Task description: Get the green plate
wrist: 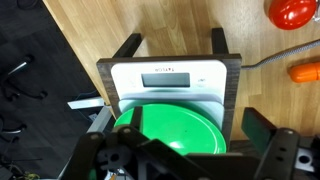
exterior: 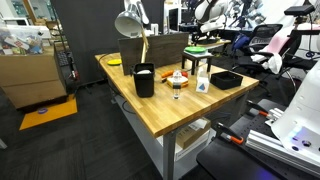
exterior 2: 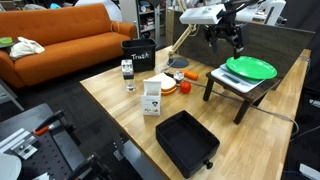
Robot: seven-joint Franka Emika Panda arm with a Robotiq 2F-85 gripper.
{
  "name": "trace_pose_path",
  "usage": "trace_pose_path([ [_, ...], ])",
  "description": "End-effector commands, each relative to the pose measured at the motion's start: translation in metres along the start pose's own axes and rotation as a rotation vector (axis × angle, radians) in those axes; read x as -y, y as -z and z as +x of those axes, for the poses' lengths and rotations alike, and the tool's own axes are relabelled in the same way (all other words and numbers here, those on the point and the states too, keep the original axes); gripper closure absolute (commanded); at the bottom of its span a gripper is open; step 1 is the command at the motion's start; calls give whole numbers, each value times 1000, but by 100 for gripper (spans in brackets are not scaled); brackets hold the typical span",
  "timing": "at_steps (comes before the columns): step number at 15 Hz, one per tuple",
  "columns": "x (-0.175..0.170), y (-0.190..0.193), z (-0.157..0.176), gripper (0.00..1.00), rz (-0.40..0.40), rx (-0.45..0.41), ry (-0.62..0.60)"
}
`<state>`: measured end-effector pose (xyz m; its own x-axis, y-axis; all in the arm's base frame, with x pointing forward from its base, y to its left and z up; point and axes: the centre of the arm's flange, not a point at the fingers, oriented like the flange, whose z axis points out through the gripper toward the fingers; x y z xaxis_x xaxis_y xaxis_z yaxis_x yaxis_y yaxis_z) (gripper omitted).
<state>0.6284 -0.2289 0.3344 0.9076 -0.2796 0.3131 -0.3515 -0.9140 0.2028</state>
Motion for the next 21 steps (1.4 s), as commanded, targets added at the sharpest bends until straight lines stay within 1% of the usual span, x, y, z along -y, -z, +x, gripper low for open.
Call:
trace_pose_path([
  [1,3,-13,9,0,16,17,-9],
  [2,4,-19,9,0,23,26,-16],
  [5,7,-41,12,0,-5,43,-27],
  [6,7,-48,13,8,-11,50,-25],
  [7,7,-54,14,25,-15,54,-23],
  [8,7,-58,17,34,-19,52,-24],
  [13,6,-63,32,70,-36,27,-18],
  [16,8,-63,34,91,-29,25,-15],
  [18,11,-64,31,100,-22,31,-12],
  [21,16,-64,26,100,-3,46,-8],
])
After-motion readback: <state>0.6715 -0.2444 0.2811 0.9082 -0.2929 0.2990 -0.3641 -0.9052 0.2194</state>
